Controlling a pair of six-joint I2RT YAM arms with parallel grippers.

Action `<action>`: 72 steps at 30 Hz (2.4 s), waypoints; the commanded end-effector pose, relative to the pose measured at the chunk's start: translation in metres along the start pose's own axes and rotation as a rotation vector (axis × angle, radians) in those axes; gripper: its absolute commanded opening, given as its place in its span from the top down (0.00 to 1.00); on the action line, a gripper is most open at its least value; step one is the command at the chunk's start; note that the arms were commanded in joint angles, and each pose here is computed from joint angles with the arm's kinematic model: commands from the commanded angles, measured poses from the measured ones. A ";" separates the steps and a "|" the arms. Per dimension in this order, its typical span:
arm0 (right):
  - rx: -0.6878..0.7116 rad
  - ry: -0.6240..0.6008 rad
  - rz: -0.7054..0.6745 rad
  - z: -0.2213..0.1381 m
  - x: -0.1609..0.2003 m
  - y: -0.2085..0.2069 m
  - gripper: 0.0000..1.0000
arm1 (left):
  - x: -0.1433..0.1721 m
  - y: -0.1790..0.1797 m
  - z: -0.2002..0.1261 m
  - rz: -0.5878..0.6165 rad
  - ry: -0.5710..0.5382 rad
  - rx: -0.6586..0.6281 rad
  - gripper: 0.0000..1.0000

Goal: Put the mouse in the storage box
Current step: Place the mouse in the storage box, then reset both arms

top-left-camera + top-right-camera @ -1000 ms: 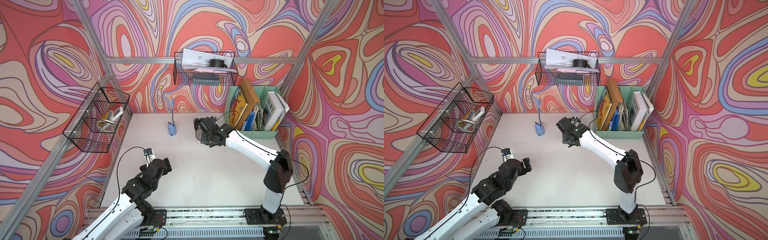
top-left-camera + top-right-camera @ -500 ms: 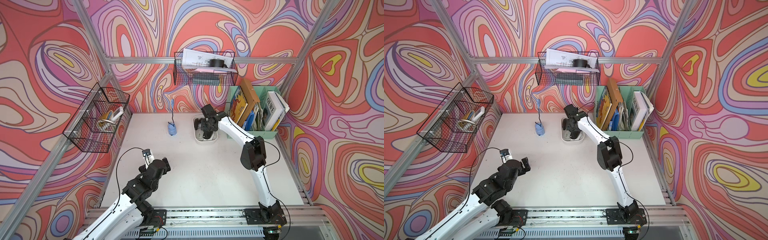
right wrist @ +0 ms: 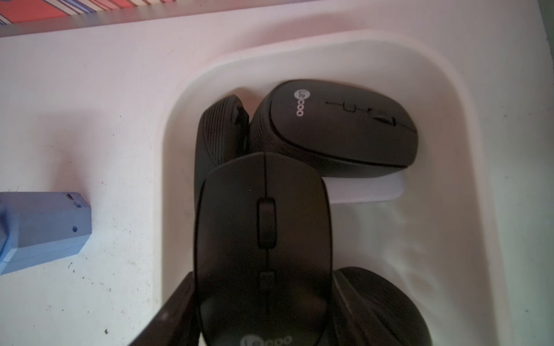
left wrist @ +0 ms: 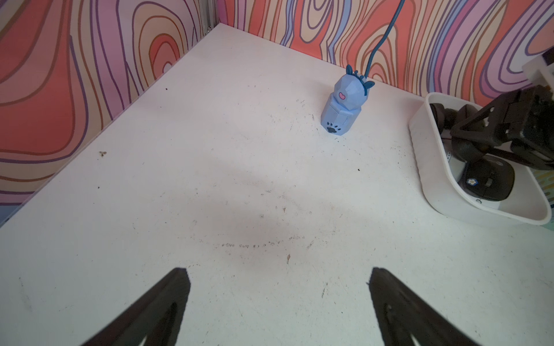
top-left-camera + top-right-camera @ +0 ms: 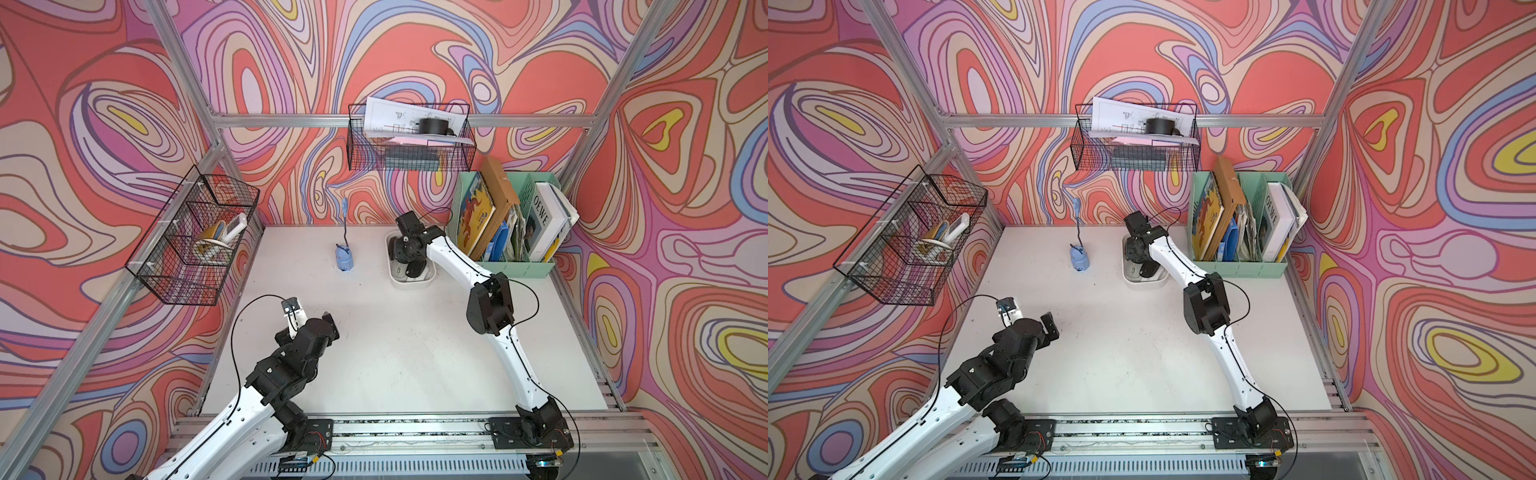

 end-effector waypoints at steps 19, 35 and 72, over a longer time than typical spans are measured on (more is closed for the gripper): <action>-0.047 -0.188 0.009 -0.121 -0.032 -0.012 0.14 | -0.022 0.008 -0.007 -0.065 -0.084 -0.069 0.01; 0.009 -0.564 0.003 -0.278 0.055 -0.098 0.02 | -0.051 -0.053 0.021 0.106 -0.223 0.032 0.01; 0.479 -0.809 0.002 -0.189 0.140 -0.241 0.02 | -0.010 0.003 0.154 0.442 -0.292 -0.059 0.01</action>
Point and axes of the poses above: each gripper's point midway between its finger pads, its own z axis out along the fingers, its own y axis along the line the jaws close on, x = y × z, the point moved 3 cm from there along -z, back along the fingers, and after that the axes turned 2 degrees about -z, right-handed, at the moved point
